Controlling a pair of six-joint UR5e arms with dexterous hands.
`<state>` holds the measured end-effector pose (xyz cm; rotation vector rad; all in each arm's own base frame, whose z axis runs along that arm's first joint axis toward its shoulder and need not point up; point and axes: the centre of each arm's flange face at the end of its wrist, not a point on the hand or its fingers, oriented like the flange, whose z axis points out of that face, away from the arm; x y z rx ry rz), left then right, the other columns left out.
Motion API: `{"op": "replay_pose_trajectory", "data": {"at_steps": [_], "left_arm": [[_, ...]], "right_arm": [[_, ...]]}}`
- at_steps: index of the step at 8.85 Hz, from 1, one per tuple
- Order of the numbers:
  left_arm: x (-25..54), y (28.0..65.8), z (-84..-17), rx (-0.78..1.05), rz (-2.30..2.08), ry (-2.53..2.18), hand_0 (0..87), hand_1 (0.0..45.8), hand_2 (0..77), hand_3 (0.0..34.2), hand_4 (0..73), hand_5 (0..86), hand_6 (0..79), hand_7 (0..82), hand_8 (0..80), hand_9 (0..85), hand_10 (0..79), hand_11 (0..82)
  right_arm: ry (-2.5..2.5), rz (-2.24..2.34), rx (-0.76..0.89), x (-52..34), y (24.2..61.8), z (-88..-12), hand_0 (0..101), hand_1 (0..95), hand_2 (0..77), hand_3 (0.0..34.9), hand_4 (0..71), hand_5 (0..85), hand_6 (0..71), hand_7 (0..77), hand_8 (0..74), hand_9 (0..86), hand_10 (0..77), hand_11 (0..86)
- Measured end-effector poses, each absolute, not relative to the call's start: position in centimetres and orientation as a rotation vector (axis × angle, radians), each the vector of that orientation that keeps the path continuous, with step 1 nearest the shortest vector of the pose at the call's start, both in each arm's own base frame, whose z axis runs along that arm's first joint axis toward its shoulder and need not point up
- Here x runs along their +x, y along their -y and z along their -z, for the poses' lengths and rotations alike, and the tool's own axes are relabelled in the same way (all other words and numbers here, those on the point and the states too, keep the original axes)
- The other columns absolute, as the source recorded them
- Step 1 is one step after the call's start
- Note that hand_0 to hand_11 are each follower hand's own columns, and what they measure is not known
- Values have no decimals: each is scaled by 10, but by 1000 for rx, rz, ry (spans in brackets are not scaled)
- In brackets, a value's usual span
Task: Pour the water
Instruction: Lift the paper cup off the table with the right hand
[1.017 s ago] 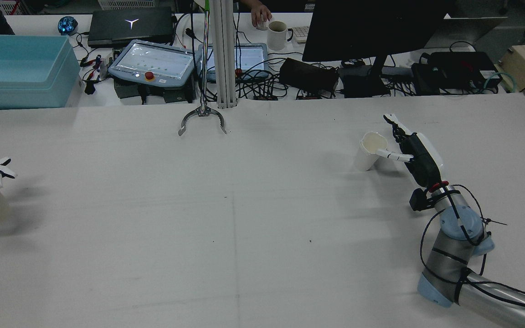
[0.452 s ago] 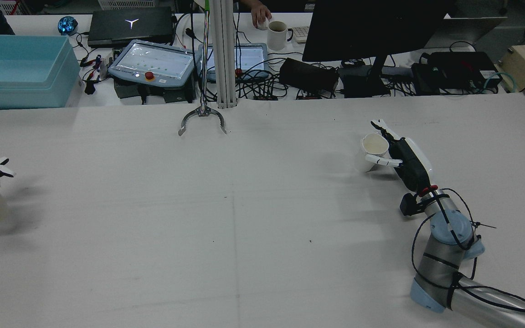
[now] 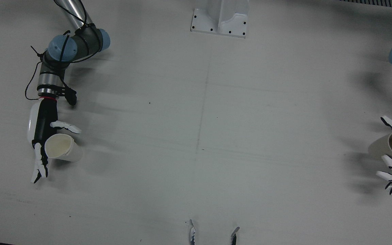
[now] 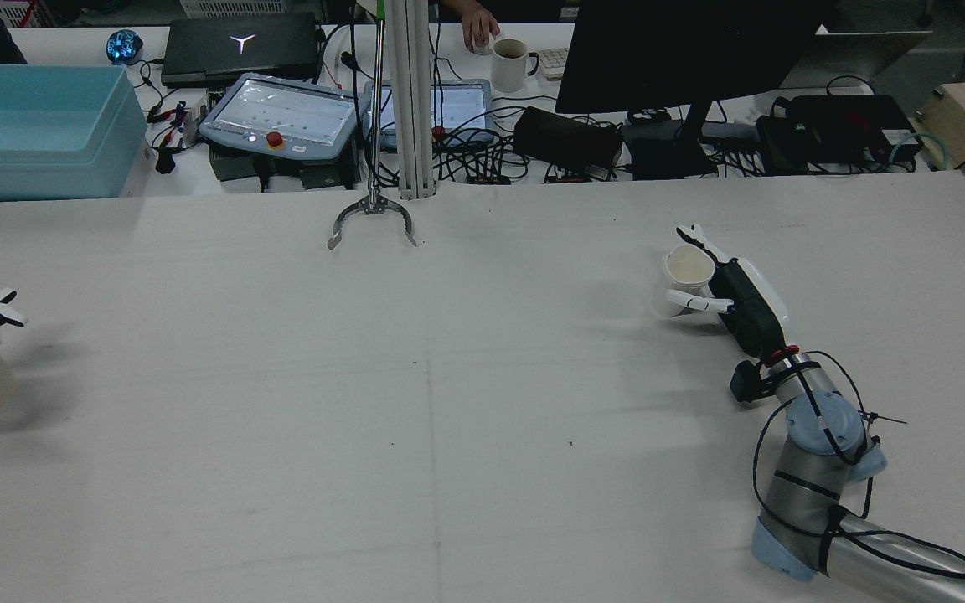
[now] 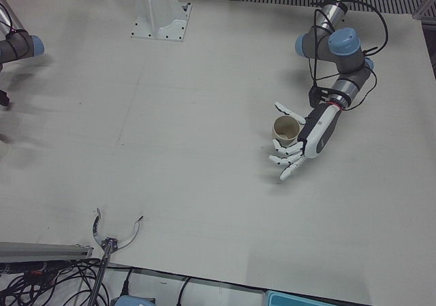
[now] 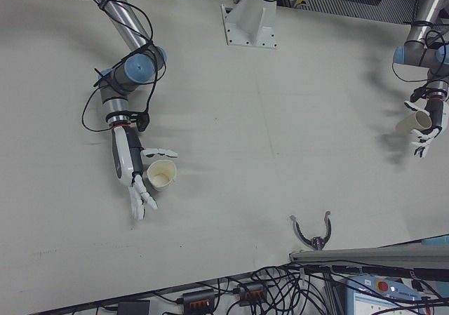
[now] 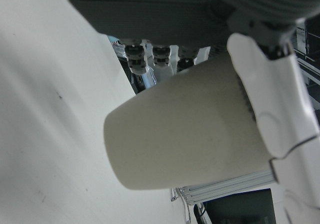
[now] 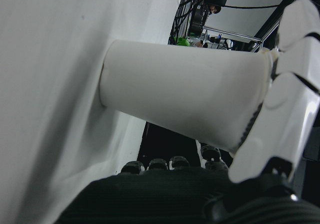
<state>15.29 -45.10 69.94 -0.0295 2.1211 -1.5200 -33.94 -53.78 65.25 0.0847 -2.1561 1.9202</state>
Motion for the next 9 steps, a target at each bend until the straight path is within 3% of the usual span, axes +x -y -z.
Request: {"op": "replay_pose_trajectory", "data": {"at_steps": [5,7,8,9], "left_arm": [[153,450,-703,-26,1523,-2115,511,71,16,0,387,491,218,360,44,104,76,120],[153,450,-704,-25,1525,-2113,511,71,16,0,387,491,218,360,44,104,76,120],[153,450,-704,-25,1525,-2113,511,71,16,0,387,491,218,360,44,104,76,120],[153,450,-705,-24,1525,-2112,510,71,16,0,387,491,218,360,44,104,76,120]], "right_arm": [[2166,-1915,81,-346,541,-645,476,147,147,0,109,136,33,44,5,5,5,11],[2166,-1914,81,-346,542,-644,461,87,136,0,153,316,33,33,5,5,16,33],[2166,-1914,81,-346,542,-644,461,136,120,0,224,393,16,16,5,5,22,49],[2166,-1914,81,-346,542,-644,461,93,169,0,295,469,16,11,5,5,38,49]]}}
